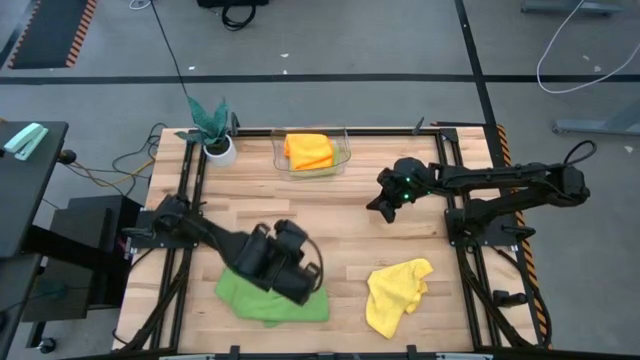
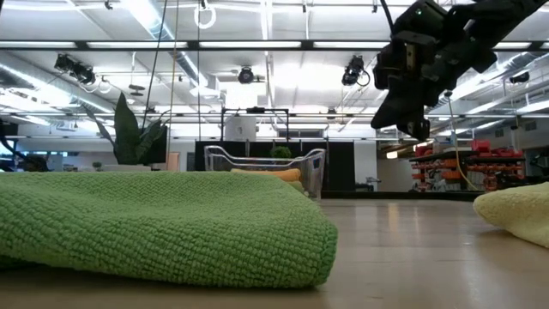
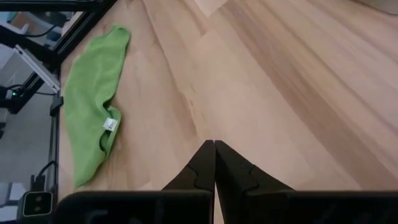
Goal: Fold microfiber towels
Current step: Fold the green microfiber cloth
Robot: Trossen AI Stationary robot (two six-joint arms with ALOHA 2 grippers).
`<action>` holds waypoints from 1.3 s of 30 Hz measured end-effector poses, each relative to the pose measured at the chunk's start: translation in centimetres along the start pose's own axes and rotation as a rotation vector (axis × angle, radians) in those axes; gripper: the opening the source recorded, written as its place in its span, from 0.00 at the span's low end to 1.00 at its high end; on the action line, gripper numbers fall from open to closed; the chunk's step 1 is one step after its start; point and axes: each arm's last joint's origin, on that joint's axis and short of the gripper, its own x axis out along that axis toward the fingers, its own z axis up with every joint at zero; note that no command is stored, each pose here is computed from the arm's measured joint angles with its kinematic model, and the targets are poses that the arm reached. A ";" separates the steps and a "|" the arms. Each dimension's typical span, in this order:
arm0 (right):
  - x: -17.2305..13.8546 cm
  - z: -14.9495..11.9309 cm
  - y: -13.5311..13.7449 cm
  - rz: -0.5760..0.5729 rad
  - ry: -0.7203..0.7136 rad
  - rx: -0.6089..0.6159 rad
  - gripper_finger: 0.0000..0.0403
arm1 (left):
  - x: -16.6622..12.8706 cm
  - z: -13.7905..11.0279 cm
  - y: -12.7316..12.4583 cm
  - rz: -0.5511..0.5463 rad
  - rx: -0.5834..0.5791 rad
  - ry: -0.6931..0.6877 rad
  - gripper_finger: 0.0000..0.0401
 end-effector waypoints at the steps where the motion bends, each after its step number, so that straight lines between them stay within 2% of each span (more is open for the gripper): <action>1: 0.0 -0.1 0.1 0.004 0.002 -0.004 0.03 | 0.1 -0.7 -0.1 0.003 -0.023 0.027 0.04; 6: 0.1 -0.2 0.5 0.010 0.000 -0.030 0.03 | 2.1 -5.5 -0.2 0.115 -0.159 0.266 0.06; 10: 0.2 -0.3 0.7 0.018 0.007 -0.045 0.03 | 4.3 -10.2 0.8 0.340 -0.370 0.438 0.05; 13: 0.3 -0.6 1.0 0.028 0.018 -0.052 0.03 | 5.4 -12.8 1.4 0.471 -0.519 0.494 0.04; 16: 0.4 -0.8 1.5 0.042 0.030 -0.050 0.03 | 6.4 -13.9 1.6 0.454 -0.568 0.497 0.05; 20: 0.5 -1.2 1.9 0.058 0.046 -0.067 0.03 | 8.1 -14.3 1.8 0.365 -0.617 0.516 0.06; 24: 0.6 -1.5 2.4 0.074 0.062 -0.078 0.03 | 9.2 -14.4 3.2 0.334 -0.656 0.483 0.06; 33: 0.8 -2.4 3.5 0.110 0.101 -0.074 0.03 | 7.6 -13.4 9.8 0.320 -0.672 0.460 0.02; 39: 0.9 -3.2 4.5 0.163 0.149 -0.096 0.02 | 7.5 -13.7 14.1 0.317 -0.671 0.461 0.06</action>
